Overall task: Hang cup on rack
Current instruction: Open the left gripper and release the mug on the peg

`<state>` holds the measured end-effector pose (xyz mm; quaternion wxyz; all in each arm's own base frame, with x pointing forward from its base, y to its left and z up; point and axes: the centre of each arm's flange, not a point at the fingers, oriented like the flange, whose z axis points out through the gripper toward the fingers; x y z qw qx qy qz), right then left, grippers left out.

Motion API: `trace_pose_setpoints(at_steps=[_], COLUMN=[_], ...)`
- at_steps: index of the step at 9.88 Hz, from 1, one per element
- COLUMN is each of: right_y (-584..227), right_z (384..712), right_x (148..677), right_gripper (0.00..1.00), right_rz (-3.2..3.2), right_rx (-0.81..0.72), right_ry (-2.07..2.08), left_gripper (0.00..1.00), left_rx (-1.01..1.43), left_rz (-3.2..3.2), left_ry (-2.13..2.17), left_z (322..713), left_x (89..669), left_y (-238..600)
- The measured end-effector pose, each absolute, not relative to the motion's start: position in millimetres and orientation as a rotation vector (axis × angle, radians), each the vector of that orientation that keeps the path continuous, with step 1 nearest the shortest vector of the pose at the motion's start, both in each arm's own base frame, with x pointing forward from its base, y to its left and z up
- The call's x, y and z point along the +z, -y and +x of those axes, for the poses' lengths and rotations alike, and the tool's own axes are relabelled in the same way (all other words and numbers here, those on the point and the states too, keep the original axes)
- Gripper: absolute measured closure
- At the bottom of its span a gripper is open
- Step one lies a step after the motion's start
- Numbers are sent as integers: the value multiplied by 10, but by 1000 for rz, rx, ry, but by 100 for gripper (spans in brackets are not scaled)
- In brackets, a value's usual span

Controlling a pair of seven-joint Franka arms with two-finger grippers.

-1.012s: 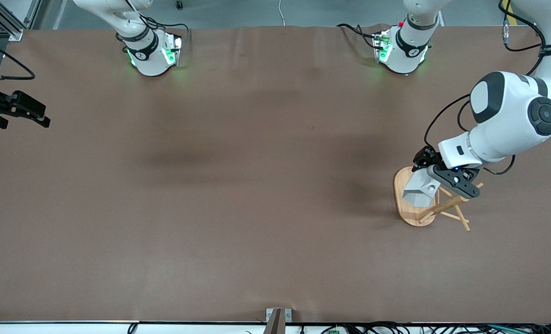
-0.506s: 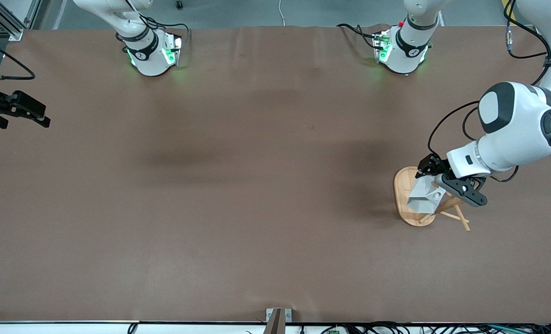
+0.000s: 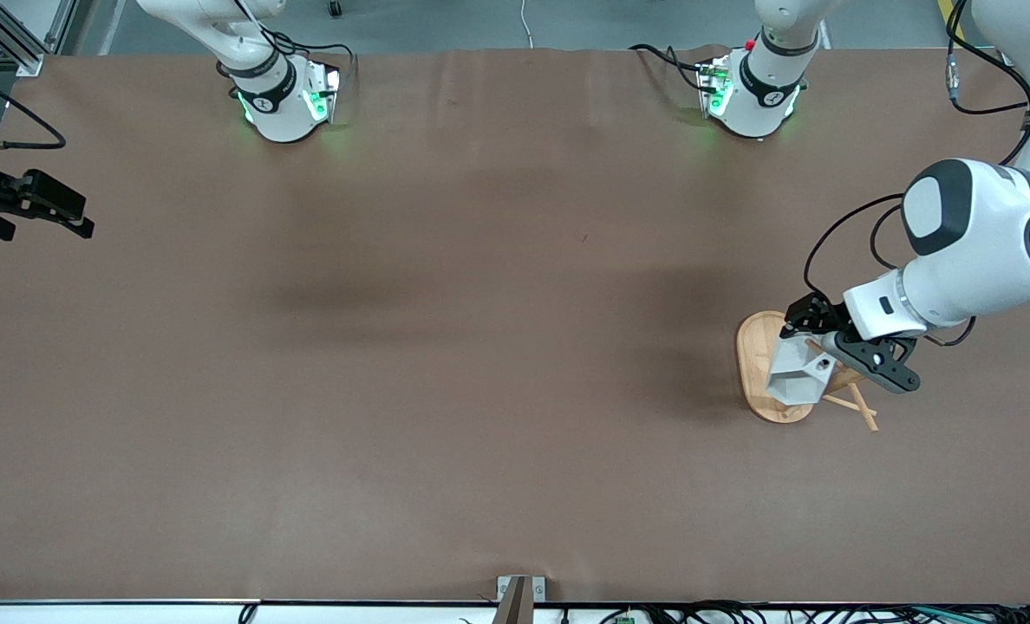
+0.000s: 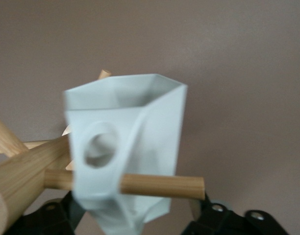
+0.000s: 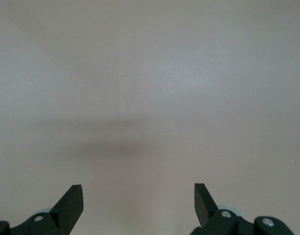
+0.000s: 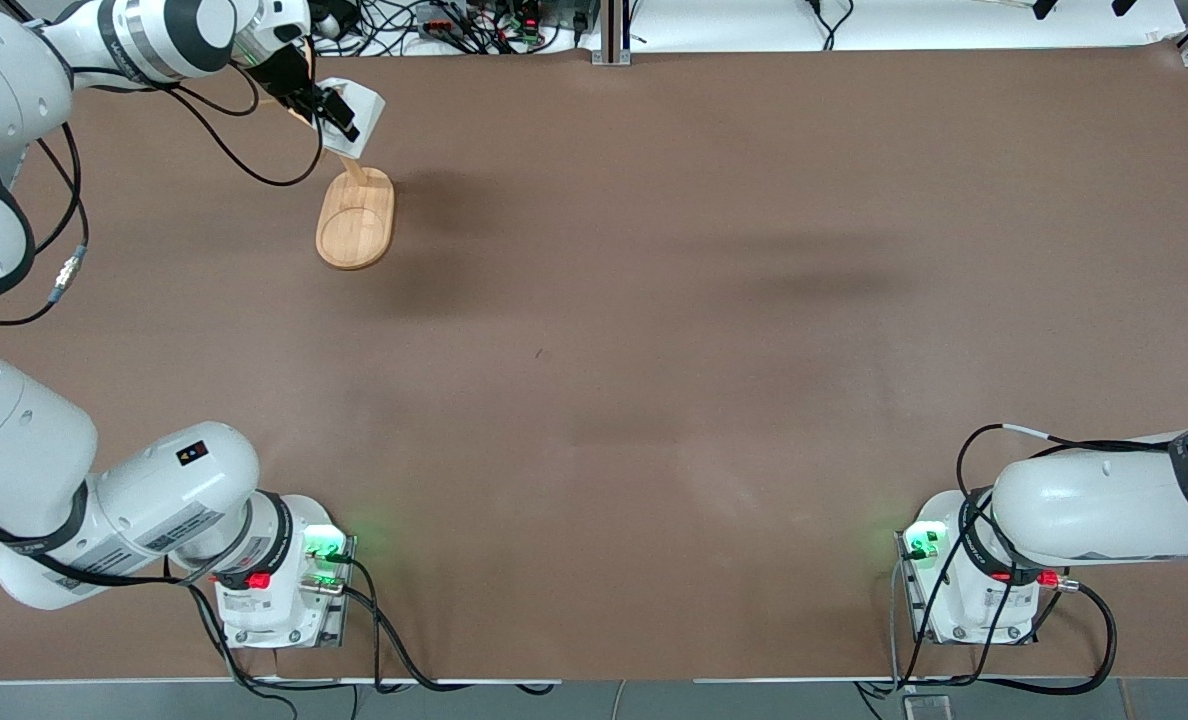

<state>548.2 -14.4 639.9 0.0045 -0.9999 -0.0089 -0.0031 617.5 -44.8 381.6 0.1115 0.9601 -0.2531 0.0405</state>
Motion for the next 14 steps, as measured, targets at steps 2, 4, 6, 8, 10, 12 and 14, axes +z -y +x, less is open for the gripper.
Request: trace_pose_setpoints(at_steps=[2, 4, 6, 8, 10, 12, 14], right_y=[144, 144, 144, 144, 144, 144, 145], right_z=[5482, 5482, 5482, 5482, 5483, 5483, 5483], right_x=[6399, 6398, 6398, 6398, 6397, 6398, 6397], right_gripper=[0, 0, 0, 0, 0, 0, 0], right_rz=[-3132, -3132, -3132, -3132, -3132, -3132, -3132], right_rx=[-10, -10, -10, -9, -9, -10, -10], right_ry=[28, 28, 28, 28, 28, 28, 28], left_gripper=[0, 0, 0, 0, 0, 0, 0], left_rx=[140, 109, 96, 112, 148, 167, 192], left_rz=[2831, 2858, 2894, 2943, 2994, 3028, 3032], left_ry=[706, 626, 561, 452, 344, 286, 274], left_z=[6228, 6247, 6218, 6142, 6008, 5887, 5868], left_x=[3962, 4320, 4795, 5222, 5553, 5800, 6021], left_y=[438, 471, 496, 539, 631, 693, 662])
